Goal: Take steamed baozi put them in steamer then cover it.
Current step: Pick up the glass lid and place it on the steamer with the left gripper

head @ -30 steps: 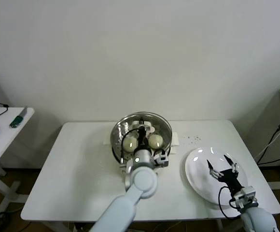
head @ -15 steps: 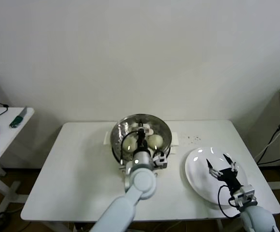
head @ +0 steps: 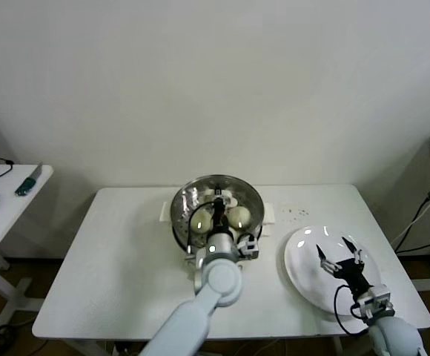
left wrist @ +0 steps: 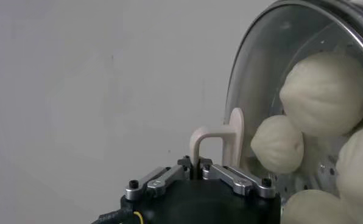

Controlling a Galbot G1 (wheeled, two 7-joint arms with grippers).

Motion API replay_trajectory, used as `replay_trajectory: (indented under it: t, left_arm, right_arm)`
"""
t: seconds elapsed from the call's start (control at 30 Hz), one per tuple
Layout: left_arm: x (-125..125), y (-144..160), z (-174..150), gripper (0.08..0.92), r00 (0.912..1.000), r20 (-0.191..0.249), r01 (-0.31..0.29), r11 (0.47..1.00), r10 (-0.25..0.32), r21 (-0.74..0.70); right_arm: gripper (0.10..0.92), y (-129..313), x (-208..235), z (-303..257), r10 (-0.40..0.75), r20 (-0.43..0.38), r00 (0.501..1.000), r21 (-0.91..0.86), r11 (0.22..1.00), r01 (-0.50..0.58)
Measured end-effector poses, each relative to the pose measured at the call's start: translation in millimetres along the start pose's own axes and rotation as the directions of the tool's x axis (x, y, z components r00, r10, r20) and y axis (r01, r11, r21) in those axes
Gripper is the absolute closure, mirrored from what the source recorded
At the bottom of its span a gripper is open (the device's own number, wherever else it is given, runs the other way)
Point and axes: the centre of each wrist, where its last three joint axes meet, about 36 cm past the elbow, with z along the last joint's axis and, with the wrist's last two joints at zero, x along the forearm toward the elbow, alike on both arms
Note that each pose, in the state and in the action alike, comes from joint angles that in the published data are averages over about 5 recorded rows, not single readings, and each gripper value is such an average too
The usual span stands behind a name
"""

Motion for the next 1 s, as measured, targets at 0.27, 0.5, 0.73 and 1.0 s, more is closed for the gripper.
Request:
replay_trajectory:
  t: [0.27, 0.5, 0.73, 1.0]
  left_arm:
    - [0.5, -6.0, 0.3, 0.854, 1.0000, 0.000, 0.007, 1.000, -0.007, -0.010]
    - [0.3, -8.7, 2.1, 0.853, 0.9999, 0.001, 0.016, 1.000, -0.016, -0.010]
    - [3.5, -5.9, 6.6, 0.701, 0.9998, 0.012, 0.013, 1.000, -0.013, -0.004]
    - [12.7, 4.2, 18.2, 0.468, 0.9997, 0.025, 0.003, 1.000, -0.003, 0.018]
  right_arm:
    - [0.200, 0.8, 0.5, 0.8, -0.002, 0.000, 1.000, -0.002, 1.000, 0.002]
    - [0.200, 2.6, 0.5, 1.4, -0.004, 0.001, 1.000, -0.005, 1.000, 0.004]
    - [0.200, -0.2, 2.1, 0.9, -0.001, -0.002, 1.000, -0.001, 1.000, 0.001]
    - [0.200, -0.6, 4.1, -2.6, -0.005, -0.019, 1.000, -0.003, 1.000, 0.005]
